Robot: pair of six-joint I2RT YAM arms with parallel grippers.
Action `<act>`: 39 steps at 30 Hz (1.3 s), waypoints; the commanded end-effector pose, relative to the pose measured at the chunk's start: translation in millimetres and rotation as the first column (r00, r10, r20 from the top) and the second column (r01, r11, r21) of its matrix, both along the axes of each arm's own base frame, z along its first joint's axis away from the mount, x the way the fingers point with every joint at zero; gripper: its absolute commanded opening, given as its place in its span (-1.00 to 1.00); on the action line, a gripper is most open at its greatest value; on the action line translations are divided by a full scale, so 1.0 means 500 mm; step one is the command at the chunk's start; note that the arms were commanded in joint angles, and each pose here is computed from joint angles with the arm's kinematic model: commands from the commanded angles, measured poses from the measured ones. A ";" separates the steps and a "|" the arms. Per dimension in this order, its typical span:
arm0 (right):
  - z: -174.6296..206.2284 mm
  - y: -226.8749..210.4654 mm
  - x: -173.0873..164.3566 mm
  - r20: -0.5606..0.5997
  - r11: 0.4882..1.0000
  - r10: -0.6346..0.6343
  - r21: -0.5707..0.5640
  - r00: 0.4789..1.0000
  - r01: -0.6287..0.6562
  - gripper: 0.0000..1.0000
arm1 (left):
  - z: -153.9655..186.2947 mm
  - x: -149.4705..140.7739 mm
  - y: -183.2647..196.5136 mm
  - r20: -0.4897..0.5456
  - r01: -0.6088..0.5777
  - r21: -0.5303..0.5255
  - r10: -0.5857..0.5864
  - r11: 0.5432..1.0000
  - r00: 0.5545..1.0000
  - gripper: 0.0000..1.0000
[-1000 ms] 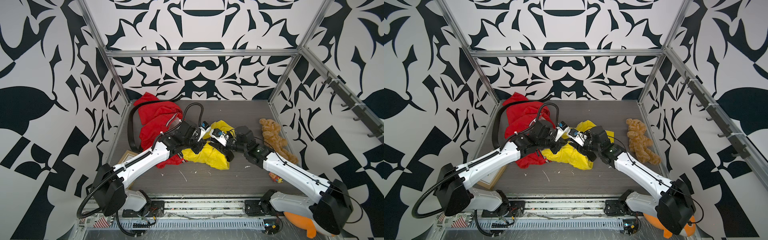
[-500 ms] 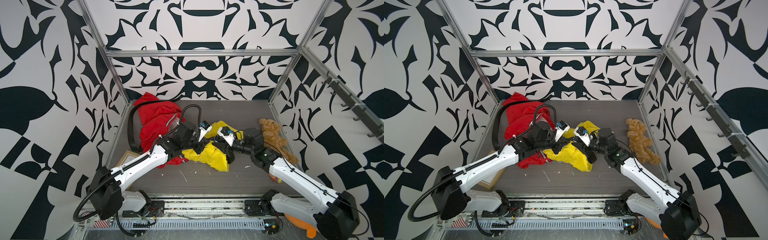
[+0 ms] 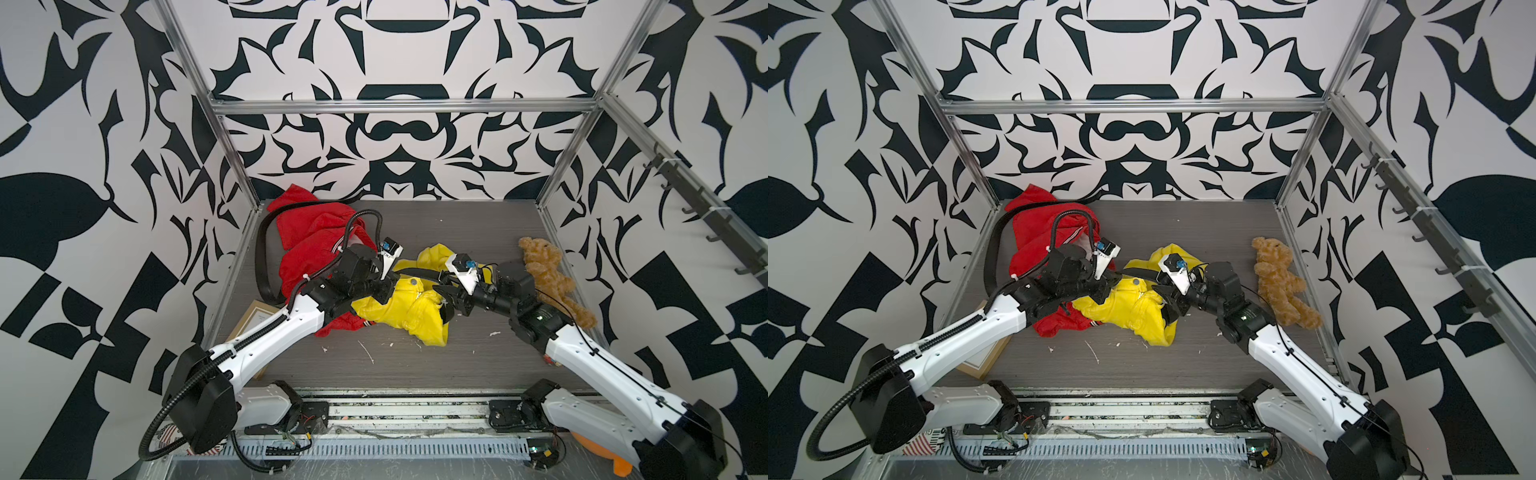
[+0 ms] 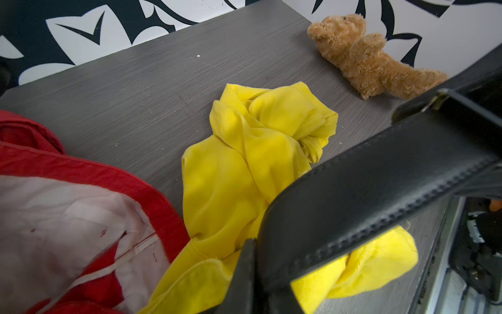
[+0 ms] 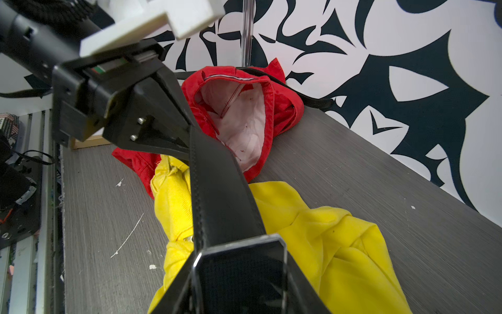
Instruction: Remove the belt from the trousers
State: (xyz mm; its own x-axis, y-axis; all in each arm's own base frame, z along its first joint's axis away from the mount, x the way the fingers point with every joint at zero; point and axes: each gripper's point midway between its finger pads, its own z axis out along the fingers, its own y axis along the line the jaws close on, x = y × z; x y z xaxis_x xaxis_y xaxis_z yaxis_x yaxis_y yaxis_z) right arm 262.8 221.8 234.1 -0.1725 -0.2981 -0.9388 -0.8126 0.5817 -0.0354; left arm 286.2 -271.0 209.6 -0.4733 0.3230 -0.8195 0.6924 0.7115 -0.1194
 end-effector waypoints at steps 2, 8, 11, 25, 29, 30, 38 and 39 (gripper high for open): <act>0.044 -0.025 0.024 0.027 0.999 -0.051 -0.016 0.998 0.051 -1.00 | -0.014 0.053 0.107 0.050 -0.233 0.121 0.229 0.965 0.972 0.11; 0.062 -0.007 0.028 0.029 0.999 0.004 -0.033 1.000 -0.003 -1.00 | 0.090 0.003 0.002 0.315 -0.034 0.147 -0.015 0.989 0.949 0.68; 0.067 -0.001 0.029 0.032 0.999 0.021 -0.039 0.999 -0.019 -1.00 | 0.117 -0.004 -0.038 0.383 0.037 0.159 -0.096 0.987 0.919 0.88; 0.068 0.004 0.021 0.021 0.999 0.045 -0.030 0.999 -0.045 -1.00 | 0.100 0.062 -0.156 0.436 0.097 0.220 -0.187 0.971 0.880 0.72; 0.059 0.000 0.021 0.014 0.999 0.033 -0.037 0.999 -0.033 -1.00 | 0.103 0.077 -0.156 0.452 0.072 0.205 -0.159 0.976 0.878 -0.23; 0.057 -0.002 0.021 0.014 0.999 0.027 -0.040 1.000 -0.027 -1.00 | 0.102 0.081 -0.150 0.447 0.061 0.194 -0.143 0.979 0.883 -0.49; 0.050 -0.022 0.022 0.022 0.998 -0.016 -0.055 1.000 0.017 -1.00 | 0.065 0.142 0.006 0.248 -0.164 -0.018 0.164 0.986 0.955 -1.00; 0.051 -0.026 0.022 0.025 0.998 -0.021 -0.054 0.999 0.022 -1.00 | 0.055 0.151 0.036 0.207 -0.212 -0.047 0.217 0.976 0.954 -1.00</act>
